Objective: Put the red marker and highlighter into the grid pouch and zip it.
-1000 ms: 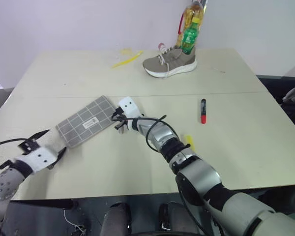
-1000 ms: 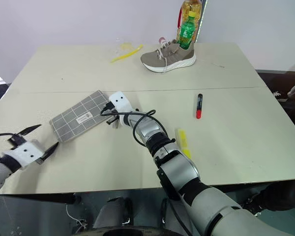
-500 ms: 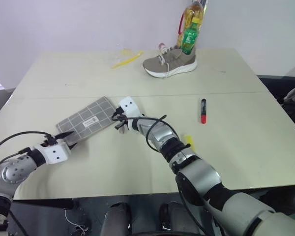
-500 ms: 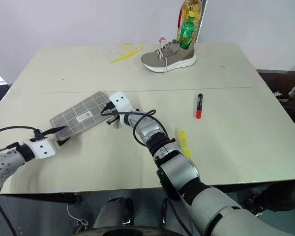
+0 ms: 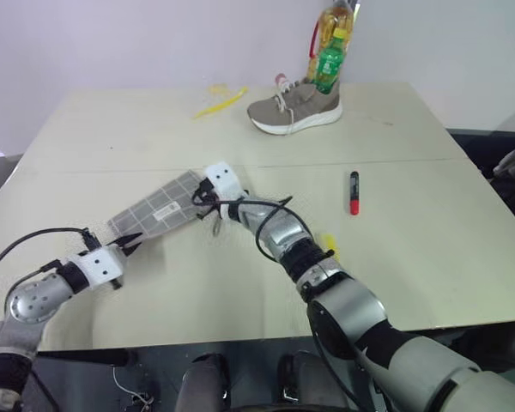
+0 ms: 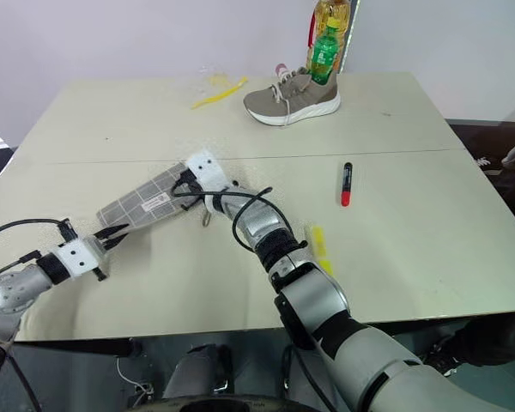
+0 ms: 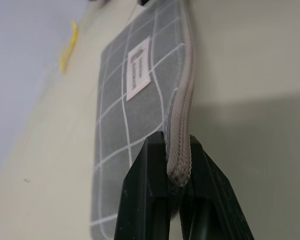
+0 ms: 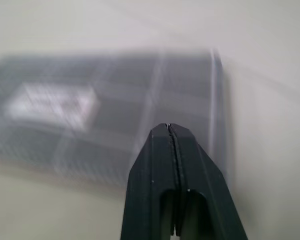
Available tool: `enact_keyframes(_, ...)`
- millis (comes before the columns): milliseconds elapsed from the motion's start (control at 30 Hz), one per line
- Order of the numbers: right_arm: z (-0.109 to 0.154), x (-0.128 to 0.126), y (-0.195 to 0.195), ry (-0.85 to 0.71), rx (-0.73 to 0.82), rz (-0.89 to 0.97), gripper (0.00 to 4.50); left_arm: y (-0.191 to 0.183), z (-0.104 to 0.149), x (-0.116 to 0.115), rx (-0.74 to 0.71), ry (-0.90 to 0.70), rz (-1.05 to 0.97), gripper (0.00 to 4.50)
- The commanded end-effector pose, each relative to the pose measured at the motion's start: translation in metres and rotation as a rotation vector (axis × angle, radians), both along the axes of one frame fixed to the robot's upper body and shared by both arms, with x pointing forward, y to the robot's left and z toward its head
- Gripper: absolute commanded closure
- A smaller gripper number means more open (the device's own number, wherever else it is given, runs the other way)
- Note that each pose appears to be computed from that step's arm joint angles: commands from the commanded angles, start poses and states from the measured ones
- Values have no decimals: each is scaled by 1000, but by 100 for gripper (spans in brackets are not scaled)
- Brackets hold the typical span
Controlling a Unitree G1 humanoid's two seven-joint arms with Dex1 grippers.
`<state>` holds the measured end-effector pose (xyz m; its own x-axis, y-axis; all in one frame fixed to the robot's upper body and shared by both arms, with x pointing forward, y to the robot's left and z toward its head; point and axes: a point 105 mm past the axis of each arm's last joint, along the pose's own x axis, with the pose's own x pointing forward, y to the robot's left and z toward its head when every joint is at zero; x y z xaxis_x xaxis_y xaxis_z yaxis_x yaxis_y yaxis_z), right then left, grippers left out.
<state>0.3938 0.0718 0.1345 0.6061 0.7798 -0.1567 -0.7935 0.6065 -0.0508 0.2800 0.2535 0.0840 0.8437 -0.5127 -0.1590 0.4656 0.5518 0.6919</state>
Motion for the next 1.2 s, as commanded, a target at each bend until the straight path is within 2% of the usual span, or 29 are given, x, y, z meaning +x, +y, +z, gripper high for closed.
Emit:
enact_keyframes(33,32,3,-40,-77,53,8,279,-27,15,-6,-144,8,40,450)
enact_keyframes(200,30,-2,-87,-33,-3,-13,24,-51,14,-12,-228,47,106,450)
enact_keyframes(233,28,-3,-95,-15,-12,-25,5,-54,14,-11,-243,52,118,450)
enact_keyframes(400,9,-8,-123,133,-29,-93,5,-70,20,-10,-310,44,145,450)
enact_keyframes(767,6,-1,-109,209,82,-158,5,-83,32,-8,-332,27,90,450)
enact_keyframes(867,6,1,-109,209,86,-167,79,-84,33,-9,-332,26,86,450)
enact_keyframes(900,8,0,-108,199,79,-160,117,-85,33,-9,-333,25,85,450)
enact_keyframes(1100,13,-3,-105,150,46,-134,417,-90,31,-8,-337,27,79,450)
enact_keyframes(1133,13,-3,-104,141,33,-128,447,-90,31,-8,-336,29,79,450)
enact_keyframes(1200,13,-7,-101,105,-20,-93,447,-93,30,-6,-338,33,78,450)
